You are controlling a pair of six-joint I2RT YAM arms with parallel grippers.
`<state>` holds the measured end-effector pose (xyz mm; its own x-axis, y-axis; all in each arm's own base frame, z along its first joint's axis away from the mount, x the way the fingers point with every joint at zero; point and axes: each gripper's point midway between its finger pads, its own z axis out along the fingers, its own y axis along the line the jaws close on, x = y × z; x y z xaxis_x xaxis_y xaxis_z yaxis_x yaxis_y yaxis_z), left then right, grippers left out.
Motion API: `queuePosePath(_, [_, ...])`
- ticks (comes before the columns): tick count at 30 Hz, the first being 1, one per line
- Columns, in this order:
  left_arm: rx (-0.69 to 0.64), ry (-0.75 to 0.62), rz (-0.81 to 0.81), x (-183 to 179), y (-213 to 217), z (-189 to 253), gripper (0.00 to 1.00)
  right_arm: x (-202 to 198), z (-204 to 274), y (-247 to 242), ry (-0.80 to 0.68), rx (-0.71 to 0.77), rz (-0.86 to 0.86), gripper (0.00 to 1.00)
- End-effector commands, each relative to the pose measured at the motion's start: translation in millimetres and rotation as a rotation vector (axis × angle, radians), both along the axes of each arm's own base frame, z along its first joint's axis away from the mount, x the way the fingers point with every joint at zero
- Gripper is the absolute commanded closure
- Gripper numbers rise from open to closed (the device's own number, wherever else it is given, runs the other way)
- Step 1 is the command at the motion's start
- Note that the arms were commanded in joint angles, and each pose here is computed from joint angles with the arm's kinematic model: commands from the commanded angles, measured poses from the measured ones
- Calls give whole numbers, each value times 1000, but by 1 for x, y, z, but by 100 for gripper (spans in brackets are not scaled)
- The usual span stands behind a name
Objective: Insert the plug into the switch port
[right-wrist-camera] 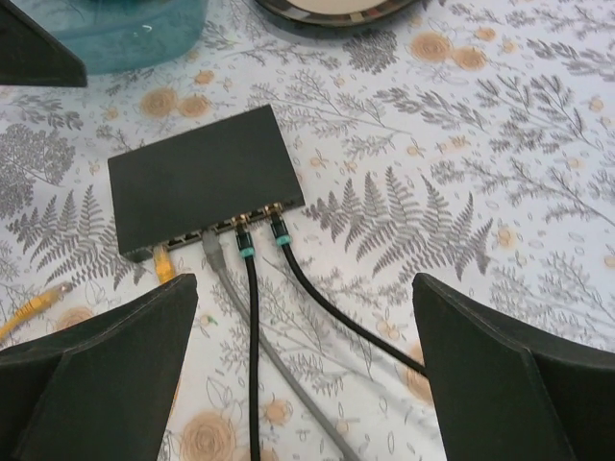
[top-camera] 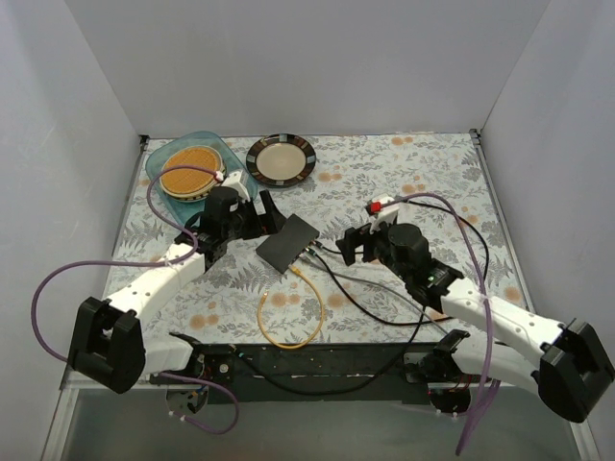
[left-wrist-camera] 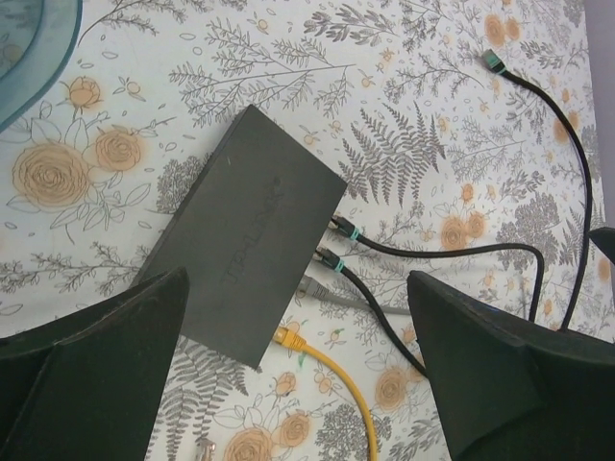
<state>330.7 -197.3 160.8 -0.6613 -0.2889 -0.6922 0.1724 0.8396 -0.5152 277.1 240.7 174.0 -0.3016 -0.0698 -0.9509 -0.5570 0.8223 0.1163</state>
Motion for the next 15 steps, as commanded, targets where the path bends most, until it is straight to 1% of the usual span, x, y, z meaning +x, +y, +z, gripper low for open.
queuePosePath(1, [-28,-39,-4,-19,8,16,2,-19,-1,-33,11,44,-92,2])
queuePosePath(3, [-34,-76,3,-24,13,24,2,-32,-8,-49,13,60,-121,2])
queuePosePath(6, [-32,-92,33,-29,21,25,2,-42,-14,-66,11,80,-161,1])
queuePosePath(9, [-31,-118,53,-34,27,29,2,-45,-15,-78,-1,81,-198,1])
queuePosePath(13, [-4,-138,131,-30,41,30,2,-42,-18,-88,-3,45,-247,2])
queuePosePath(15, [9,-141,140,-30,44,28,2,-39,-21,-91,6,22,-274,1])
